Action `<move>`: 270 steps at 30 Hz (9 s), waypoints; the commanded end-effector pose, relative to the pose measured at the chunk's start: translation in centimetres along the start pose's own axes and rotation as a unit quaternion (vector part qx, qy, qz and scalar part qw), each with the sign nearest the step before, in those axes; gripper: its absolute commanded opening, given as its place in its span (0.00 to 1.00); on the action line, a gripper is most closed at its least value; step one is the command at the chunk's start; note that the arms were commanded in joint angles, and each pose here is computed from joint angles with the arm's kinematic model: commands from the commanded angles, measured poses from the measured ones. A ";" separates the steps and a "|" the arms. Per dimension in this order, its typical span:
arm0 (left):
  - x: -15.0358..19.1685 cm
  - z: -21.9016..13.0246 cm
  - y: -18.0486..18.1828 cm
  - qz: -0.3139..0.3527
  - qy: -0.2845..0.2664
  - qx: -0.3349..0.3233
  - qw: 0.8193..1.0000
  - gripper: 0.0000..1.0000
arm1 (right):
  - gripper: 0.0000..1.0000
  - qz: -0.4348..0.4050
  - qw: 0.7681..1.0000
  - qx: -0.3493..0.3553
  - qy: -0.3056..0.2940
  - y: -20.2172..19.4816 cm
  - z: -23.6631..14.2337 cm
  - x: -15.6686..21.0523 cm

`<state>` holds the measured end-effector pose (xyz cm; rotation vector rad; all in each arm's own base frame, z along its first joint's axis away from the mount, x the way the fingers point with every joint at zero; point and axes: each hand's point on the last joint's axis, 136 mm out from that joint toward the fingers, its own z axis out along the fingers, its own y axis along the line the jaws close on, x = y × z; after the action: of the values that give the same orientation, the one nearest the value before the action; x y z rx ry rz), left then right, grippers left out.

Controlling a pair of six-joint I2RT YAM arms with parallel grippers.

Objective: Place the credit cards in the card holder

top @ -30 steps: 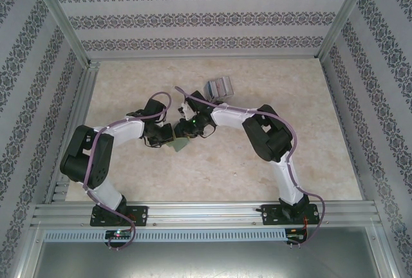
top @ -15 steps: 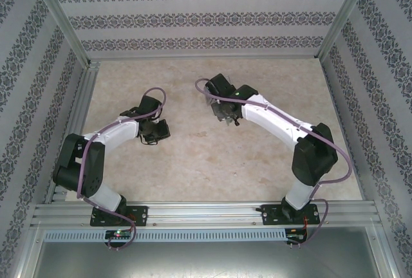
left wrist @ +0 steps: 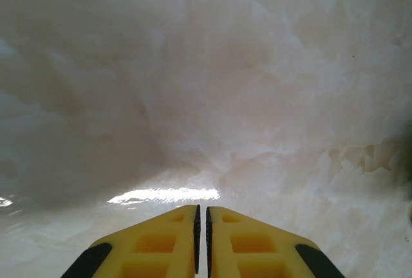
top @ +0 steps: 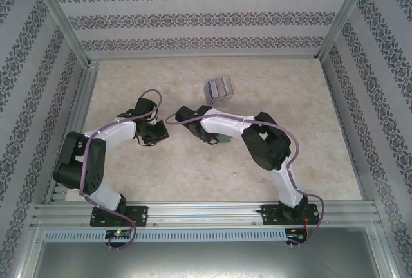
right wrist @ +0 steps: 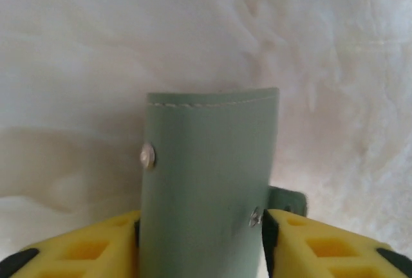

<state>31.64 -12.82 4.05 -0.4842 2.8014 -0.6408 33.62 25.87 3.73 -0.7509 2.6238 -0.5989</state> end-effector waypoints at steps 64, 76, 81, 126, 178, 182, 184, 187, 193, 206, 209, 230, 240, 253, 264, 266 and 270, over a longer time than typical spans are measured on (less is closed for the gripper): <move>-0.3 6.6 -14.8 0.087 0.078 0.105 0.988 0.15 | 0.29 0.109 0.966 -0.194 0.131 -2.8 1.4 0.8; -0.2 6.7 -14.6 0.088 0.079 0.103 0.988 0.15 | 0.43 0.104 0.966 -0.198 0.130 -2.7 1.0 0.8; -0.2 6.7 -14.4 0.088 0.079 0.101 0.988 0.15 | 0.34 0.105 0.968 -0.188 0.132 -2.9 1.3 0.8; 2.7 9.3 -16.3 0.094 0.116 0.108 0.983 0.15 | 0.05 0.139 0.947 -0.279 0.078 -2.2 0.8 1.7; 2.6 9.2 -15.8 0.094 0.111 0.096 0.985 0.15 | 0.05 0.115 0.930 -0.322 0.134 -0.9 0.4 5.6; 2.6 9.2 -15.7 0.094 0.110 0.095 0.985 0.15 | 0.05 0.133 0.933 -0.320 0.100 -1.6 -0.2 4.9; 2.7 9.3 -15.8 0.093 0.110 0.096 0.985 0.15 | 0.04 0.142 0.937 -0.309 0.077 -2.8 -0.9 4.1; 2.6 9.3 -15.9 0.094 0.111 0.098 0.985 0.15 | 0.04 0.157 0.939 -0.303 0.041 -4.4 -2.1 2.7; 2.5 9.2 -15.9 0.096 0.109 0.096 0.985 0.15 | 0.04 0.147 0.936 -0.317 0.047 -4.0 -2.6 3.1; 2.5 9.3 -15.9 0.096 0.110 0.096 0.985 0.15 | 0.04 0.121 0.927 -0.340 0.103 -0.5 -0.8 5.3; 2.5 9.4 -15.9 0.095 0.111 0.096 0.985 0.15 | 0.04 0.120 0.927 -0.340 0.101 -0.4 -0.7 5.1; 2.6 9.4 -15.9 0.094 0.111 0.098 0.985 0.15 | 0.04 0.153 0.930 -0.330 0.057 -2.6 -1.9 3.4; 2.6 9.4 -15.9 0.095 0.112 0.097 0.984 0.15 | 0.04 0.142 0.927 -0.338 0.080 -1.0 -0.9 3.8; 2.6 9.4 -15.8 0.094 0.111 0.094 0.985 0.15 | 0.04 0.142 0.926 -0.337 0.096 -0.5 0.4 4.3; 2.6 9.4 -15.7 0.096 0.112 0.093 0.985 0.15 | 0.04 0.138 0.923 -0.337 0.122 0.3 1.3 5.6; 2.6 9.3 -15.6 0.097 0.110 0.091 0.985 0.15 | 0.04 0.138 0.922 -0.336 0.133 0.7 1.7 6.2; 2.5 9.3 -15.6 0.097 0.106 0.091 0.985 0.15 | 0.03 0.140 0.919 -0.331 0.160 1.5 3.1 8.1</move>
<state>36.46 -30.19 2.71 -0.1423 2.8872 -0.9695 30.72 23.28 3.34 -0.4773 3.0326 0.3959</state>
